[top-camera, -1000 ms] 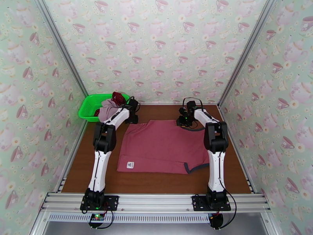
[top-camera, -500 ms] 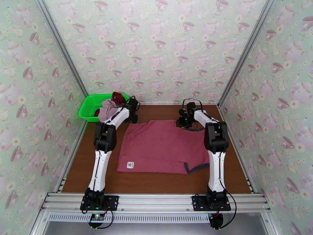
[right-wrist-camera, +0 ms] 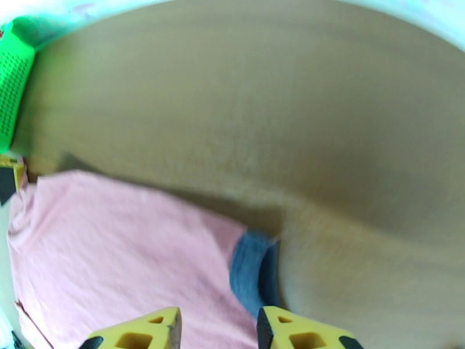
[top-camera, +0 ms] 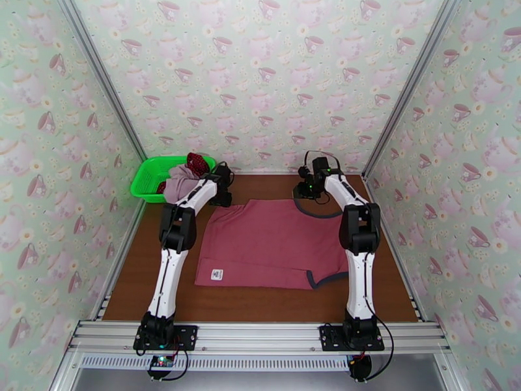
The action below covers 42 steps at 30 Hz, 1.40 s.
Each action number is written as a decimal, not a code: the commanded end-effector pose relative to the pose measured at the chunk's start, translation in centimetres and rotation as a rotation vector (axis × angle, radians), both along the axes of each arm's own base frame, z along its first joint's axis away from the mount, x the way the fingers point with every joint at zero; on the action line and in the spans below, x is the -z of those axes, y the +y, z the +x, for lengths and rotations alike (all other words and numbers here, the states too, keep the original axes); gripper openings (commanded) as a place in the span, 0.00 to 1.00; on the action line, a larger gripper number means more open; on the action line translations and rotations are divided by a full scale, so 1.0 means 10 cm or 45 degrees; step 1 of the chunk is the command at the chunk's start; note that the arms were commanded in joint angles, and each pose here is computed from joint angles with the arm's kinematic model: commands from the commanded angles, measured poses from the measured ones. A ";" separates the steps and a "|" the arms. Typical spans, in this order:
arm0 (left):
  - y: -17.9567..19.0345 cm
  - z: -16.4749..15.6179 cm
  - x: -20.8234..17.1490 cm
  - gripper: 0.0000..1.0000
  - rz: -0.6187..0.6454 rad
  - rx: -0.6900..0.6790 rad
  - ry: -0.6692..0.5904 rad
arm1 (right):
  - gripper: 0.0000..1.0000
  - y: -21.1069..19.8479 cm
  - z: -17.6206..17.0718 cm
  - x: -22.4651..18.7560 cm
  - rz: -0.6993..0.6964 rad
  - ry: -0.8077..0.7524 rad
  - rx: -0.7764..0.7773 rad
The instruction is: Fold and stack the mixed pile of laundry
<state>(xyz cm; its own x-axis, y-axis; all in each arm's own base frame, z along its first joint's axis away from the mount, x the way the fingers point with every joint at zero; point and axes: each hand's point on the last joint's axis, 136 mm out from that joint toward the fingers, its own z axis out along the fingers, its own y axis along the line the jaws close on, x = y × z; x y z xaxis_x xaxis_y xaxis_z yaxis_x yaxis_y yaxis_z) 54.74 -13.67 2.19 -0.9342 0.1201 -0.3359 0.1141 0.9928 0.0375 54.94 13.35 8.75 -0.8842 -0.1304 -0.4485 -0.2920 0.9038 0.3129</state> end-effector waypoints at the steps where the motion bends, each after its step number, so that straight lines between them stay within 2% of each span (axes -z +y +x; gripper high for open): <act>1: 0.05 -0.21 0.43 0.17 0.025 -0.006 0.164 | 0.40 -0.02 -0.01 0.33 -0.057 0.091 -0.009; 4: 0.05 -0.21 0.42 0.06 0.027 -0.015 0.157 | 0.40 0.02 0.00 0.48 -0.042 0.138 -0.014; 7: 0.06 -0.20 0.40 0.00 0.030 -0.022 0.147 | 0.38 0.08 0.01 0.57 -0.046 0.171 -0.025; 17: 0.15 -0.15 0.20 0.00 0.030 -0.093 0.052 | 0.31 0.18 0.14 0.55 0.018 0.162 0.003; 31: 0.26 -0.02 -0.07 0.00 0.004 -0.175 -0.045 | 0.34 0.08 0.02 0.65 -0.054 0.207 0.017; 35: 0.24 -0.01 -0.08 0.00 -0.012 -0.173 -0.048 | 0.27 0.09 0.12 0.61 -0.045 0.187 0.034; 40: 0.24 -0.01 -0.14 0.00 -0.027 -0.177 -0.070 | 0.04 0.14 0.21 0.55 -0.012 0.167 0.045; 42: 0.23 -0.01 -0.23 0.00 -0.035 -0.180 -0.096 | 0.00 0.14 0.22 0.50 -0.010 0.150 0.043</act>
<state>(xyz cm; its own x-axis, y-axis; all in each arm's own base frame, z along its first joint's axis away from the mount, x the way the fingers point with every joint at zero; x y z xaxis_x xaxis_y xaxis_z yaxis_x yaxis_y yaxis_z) 54.84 -11.88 2.50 -0.9248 0.0053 -0.3805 -0.0038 0.9997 0.0232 57.14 14.26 3.39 -0.9332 -0.1054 -0.3434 -0.2251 0.9167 0.3303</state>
